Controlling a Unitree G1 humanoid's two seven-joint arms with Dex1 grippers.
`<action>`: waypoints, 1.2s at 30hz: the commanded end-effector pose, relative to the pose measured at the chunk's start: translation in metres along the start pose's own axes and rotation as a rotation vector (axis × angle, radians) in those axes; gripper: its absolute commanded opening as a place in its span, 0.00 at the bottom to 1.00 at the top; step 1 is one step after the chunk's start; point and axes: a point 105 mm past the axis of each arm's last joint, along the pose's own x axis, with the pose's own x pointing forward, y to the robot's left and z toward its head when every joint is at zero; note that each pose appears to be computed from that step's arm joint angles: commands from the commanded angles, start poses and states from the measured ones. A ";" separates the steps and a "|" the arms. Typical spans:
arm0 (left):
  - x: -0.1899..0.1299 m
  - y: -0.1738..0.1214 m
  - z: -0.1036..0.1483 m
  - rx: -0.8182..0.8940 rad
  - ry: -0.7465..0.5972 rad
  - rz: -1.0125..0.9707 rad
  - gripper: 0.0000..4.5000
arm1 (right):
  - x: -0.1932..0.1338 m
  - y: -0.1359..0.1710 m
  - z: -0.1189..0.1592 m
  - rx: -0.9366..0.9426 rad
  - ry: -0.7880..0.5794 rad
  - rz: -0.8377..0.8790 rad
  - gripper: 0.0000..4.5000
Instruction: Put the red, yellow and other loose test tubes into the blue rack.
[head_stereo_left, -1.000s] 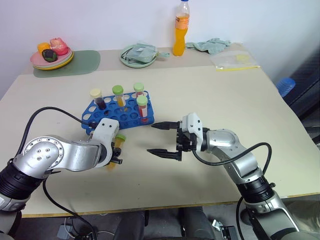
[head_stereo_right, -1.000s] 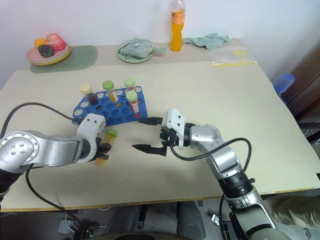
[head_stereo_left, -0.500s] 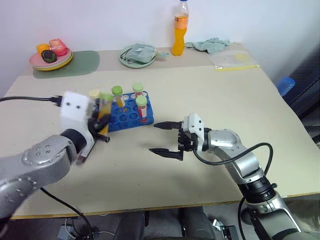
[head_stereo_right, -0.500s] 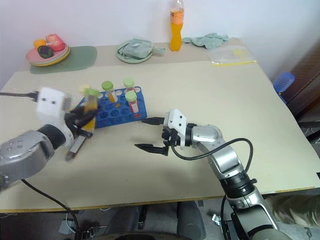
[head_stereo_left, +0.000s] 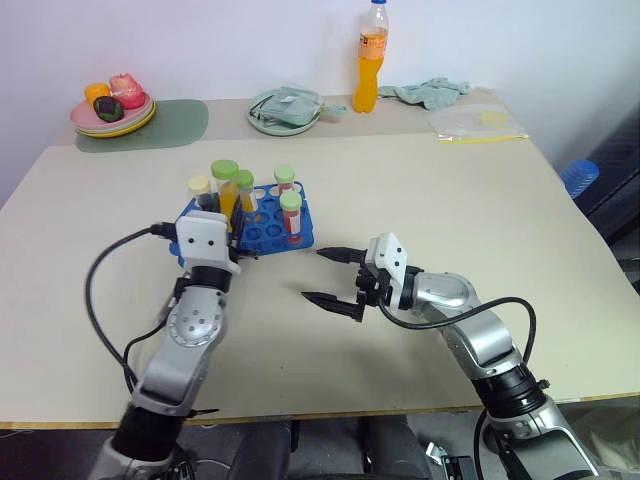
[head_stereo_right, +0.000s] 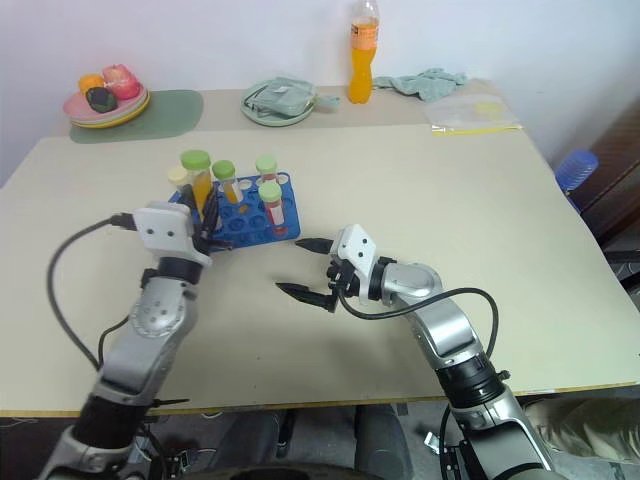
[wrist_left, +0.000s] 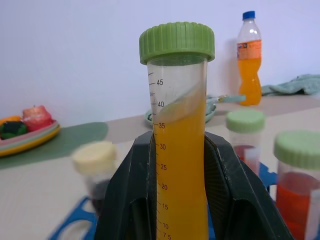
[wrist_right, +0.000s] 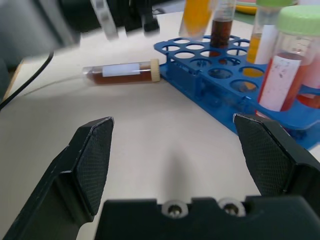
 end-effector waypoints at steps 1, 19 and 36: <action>0.006 0.003 0.007 0.018 -0.079 0.009 0.16 | -0.002 0.000 0.012 -0.027 -0.037 -0.016 0.94; 0.019 -0.014 -0.028 -0.053 -0.038 -0.022 0.16 | 0.000 0.003 0.012 -0.013 -0.045 -0.024 0.94; 0.008 -0.008 -0.033 -0.030 -0.016 -0.014 0.16 | -0.001 0.004 0.011 0.001 -0.039 -0.017 0.94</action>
